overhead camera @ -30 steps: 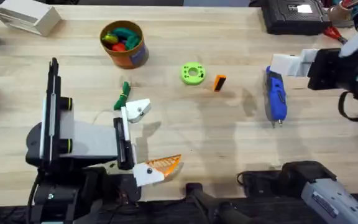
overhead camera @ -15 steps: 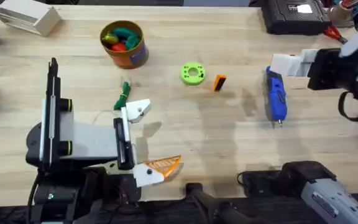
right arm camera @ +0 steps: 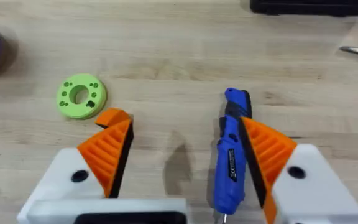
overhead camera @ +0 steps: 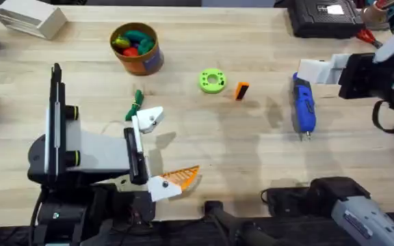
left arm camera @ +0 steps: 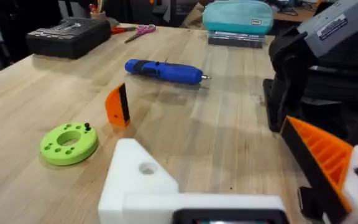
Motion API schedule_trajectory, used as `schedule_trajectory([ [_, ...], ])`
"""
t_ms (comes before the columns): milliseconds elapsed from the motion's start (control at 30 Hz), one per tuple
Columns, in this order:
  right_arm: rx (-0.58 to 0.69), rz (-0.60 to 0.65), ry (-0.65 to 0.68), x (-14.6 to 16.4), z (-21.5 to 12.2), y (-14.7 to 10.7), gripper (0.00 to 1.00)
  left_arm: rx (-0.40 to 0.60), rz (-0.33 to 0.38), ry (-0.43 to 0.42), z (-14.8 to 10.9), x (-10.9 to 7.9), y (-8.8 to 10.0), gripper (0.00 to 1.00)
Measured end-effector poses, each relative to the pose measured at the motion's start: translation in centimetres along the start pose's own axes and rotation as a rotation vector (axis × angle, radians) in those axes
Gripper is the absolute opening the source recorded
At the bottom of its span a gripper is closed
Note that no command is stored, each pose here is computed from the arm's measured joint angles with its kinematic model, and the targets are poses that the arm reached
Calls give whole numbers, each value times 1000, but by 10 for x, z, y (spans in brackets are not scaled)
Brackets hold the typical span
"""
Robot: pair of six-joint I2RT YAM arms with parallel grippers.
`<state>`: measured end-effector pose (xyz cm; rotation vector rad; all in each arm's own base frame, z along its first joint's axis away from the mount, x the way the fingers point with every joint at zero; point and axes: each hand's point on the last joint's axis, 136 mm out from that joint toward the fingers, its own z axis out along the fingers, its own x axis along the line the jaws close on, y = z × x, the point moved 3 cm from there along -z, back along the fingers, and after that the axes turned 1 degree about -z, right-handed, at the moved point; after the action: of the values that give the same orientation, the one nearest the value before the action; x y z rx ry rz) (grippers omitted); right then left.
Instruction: Pick up the gripper from the table and insert it into the empty holder that is missing its gripper. Then pick up a screw, insert it into the mounting hole, and use the screwdriver to tighten it. Finally, clean up the table by picking up the vegetable and placing it into the bucket.
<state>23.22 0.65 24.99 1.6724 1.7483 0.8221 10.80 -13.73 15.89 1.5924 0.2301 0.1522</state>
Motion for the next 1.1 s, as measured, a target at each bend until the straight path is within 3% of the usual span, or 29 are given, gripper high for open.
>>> schedule_trajectory([
  [267, 0, 0, 0, 0, 0, 0, 990, 1, -35, 55, 0, 8, 1, 985],
  [1100, 0, 0, 0, 0, 0, 0, 990, 2, -38, 64, 0, 9, 1, 985],
])
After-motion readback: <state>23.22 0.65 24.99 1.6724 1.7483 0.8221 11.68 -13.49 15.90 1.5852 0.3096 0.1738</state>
